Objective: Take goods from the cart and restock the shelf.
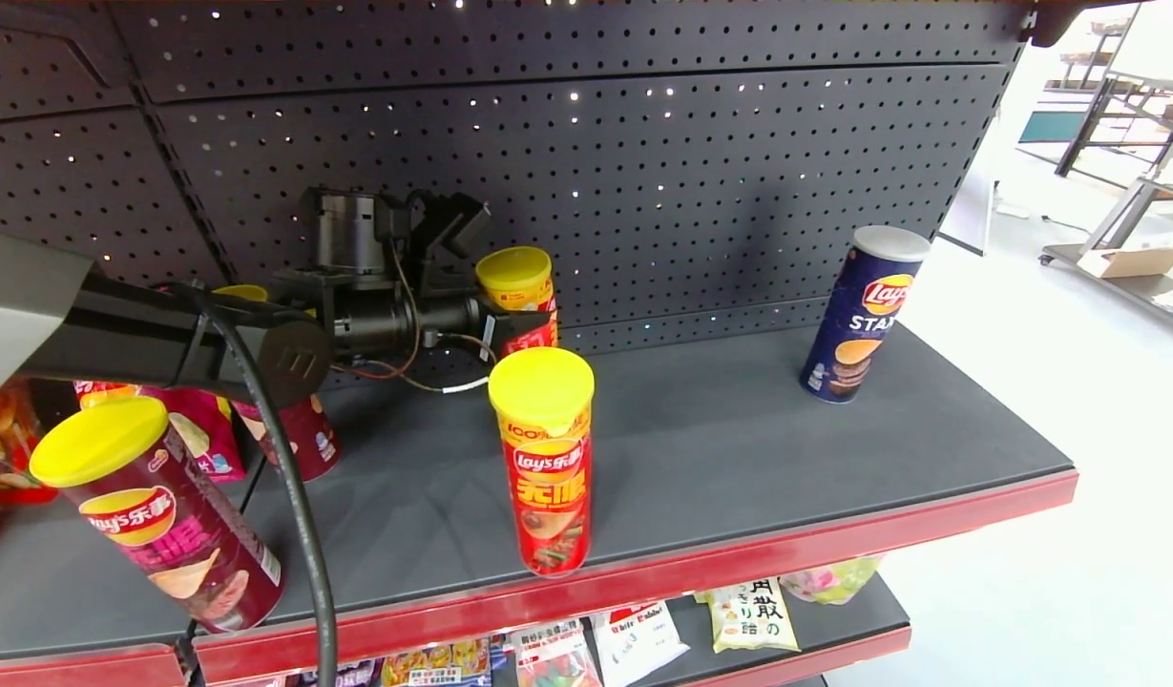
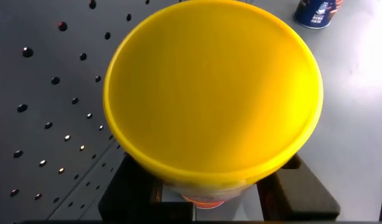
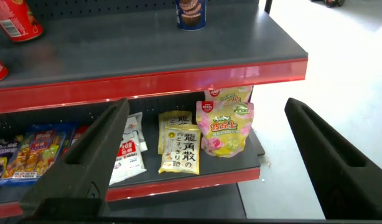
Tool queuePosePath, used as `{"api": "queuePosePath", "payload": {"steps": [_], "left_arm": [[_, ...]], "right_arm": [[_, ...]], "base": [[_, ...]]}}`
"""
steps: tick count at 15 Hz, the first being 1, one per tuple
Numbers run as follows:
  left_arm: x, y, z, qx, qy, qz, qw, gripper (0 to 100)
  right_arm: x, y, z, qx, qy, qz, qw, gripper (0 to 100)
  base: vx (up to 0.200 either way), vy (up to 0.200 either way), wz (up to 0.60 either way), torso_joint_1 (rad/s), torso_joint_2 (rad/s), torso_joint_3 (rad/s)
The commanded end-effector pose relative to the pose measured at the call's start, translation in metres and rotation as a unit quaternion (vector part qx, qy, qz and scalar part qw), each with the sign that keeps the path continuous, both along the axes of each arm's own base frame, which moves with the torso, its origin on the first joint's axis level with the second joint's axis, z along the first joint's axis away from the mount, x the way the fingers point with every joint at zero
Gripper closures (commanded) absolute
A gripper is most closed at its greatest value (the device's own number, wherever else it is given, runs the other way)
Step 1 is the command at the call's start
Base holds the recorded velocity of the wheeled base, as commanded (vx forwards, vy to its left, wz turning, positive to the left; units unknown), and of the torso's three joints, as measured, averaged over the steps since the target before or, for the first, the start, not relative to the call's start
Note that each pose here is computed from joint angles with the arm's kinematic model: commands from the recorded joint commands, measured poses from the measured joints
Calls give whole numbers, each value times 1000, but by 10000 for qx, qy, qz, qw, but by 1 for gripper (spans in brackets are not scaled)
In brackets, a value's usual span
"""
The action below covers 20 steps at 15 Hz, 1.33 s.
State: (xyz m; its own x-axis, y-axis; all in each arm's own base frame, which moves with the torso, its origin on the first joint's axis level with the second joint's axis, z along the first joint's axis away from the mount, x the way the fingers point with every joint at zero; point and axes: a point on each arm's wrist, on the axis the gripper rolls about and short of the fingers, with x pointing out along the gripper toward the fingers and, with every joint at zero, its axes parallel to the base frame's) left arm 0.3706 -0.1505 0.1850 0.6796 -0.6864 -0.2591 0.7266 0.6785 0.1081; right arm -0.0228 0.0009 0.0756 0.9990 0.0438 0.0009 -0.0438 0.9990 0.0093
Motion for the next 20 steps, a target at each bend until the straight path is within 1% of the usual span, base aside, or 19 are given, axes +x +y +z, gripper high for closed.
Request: {"api": "queuePosePath", "payload": {"steps": [1, 5, 6, 13, 14, 15, 18, 20], "left_arm": [[-1, 0, 2, -5, -22, 0, 10000, 100], [-2, -1, 2, 7, -34, -12, 10000, 100], [-2, 0, 1, 15, -32, -6, 10000, 0], [-5, 1, 5, 20, -25, -6, 10000, 0], [-8, 2, 9, 10, -71, 16, 10000, 0], [-10, 4, 10, 19, -77, 44, 10000, 0], [-30, 15, 14, 105, -50, 269, 9996, 0], [-42, 25, 22, 124, -129, 486, 9987, 0]], "right_arm": [[0, 0, 0, -1, -3, 3, 10000, 0], [0, 0, 0, -1, -3, 3, 10000, 0], [0, 0, 0, -1, -3, 3, 10000, 0], [0, 0, 0, -1, -3, 3, 10000, 0], [0, 0, 0, -1, -3, 3, 10000, 0], [0, 0, 0, -1, -3, 3, 10000, 0], [0, 0, 0, -1, -3, 3, 10000, 0], [0, 0, 0, -1, -3, 3, 10000, 0]], "base": [[0, 0, 0, 0, 0, 0], [0, 0, 0, 0, 0, 0], [0, 0, 0, 0, 0, 0], [0, 0, 0, 0, 0, 0], [0, 0, 0, 0, 0, 0], [0, 0, 0, 0, 0, 0], [0, 0, 0, 0, 0, 0], [0, 0, 0, 0, 0, 0]]}}
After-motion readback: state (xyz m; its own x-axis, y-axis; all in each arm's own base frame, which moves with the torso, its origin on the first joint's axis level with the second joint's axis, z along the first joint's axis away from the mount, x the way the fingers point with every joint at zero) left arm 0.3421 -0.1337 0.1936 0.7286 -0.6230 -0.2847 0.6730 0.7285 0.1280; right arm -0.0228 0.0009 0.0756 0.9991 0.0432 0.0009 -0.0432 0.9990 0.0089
